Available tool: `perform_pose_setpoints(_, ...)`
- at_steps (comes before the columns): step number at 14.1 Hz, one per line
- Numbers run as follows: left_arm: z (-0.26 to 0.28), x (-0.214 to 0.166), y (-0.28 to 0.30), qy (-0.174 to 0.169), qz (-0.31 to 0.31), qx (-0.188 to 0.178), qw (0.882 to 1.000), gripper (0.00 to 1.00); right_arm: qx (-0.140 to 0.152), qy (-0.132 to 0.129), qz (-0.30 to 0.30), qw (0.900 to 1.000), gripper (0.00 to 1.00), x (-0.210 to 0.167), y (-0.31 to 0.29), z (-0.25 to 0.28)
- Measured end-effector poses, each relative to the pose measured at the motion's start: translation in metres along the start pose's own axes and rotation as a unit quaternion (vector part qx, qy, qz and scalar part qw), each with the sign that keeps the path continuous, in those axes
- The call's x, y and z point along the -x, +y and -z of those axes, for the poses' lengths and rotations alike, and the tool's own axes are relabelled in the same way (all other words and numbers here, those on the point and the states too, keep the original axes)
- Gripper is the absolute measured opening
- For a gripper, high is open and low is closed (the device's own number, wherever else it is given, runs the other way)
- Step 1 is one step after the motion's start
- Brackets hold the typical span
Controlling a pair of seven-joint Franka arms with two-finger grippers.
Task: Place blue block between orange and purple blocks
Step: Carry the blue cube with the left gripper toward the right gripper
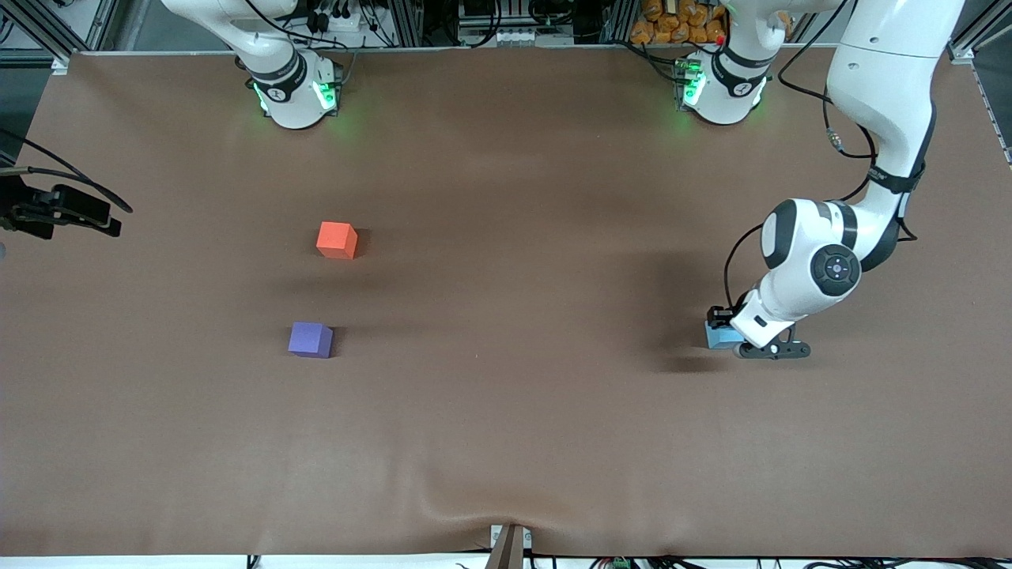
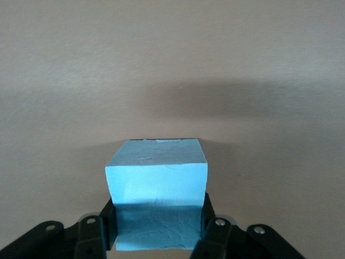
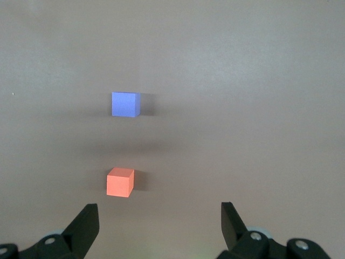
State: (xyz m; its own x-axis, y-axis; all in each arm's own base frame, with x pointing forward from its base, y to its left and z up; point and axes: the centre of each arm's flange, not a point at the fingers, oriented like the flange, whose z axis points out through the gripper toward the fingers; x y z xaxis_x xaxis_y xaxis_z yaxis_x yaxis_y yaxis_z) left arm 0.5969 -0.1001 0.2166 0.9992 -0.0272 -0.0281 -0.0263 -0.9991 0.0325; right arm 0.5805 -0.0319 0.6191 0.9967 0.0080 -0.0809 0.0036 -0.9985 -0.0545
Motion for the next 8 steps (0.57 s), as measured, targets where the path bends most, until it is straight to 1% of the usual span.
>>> perform_pose_setpoints(3,0.012,-0.003,0.045,0.014,-0.007,0.005,1.000,0.60,0.000,0.000,0.000,1.000,1.00,0.000,0.000,0.000)
perform_pose_setpoints(6,0.027,0.000,0.105,0.029,-0.033,0.013,0.999,0.56,0.000,0.000,0.000,1.000,1.00,0.000,0.000,0.000)
perform_pose_setpoints(8,0.039,0.007,0.152,0.036,-0.044,0.018,0.998,0.56,0.000,0.000,0.000,1.000,1.00,0.000,0.000,0.000)
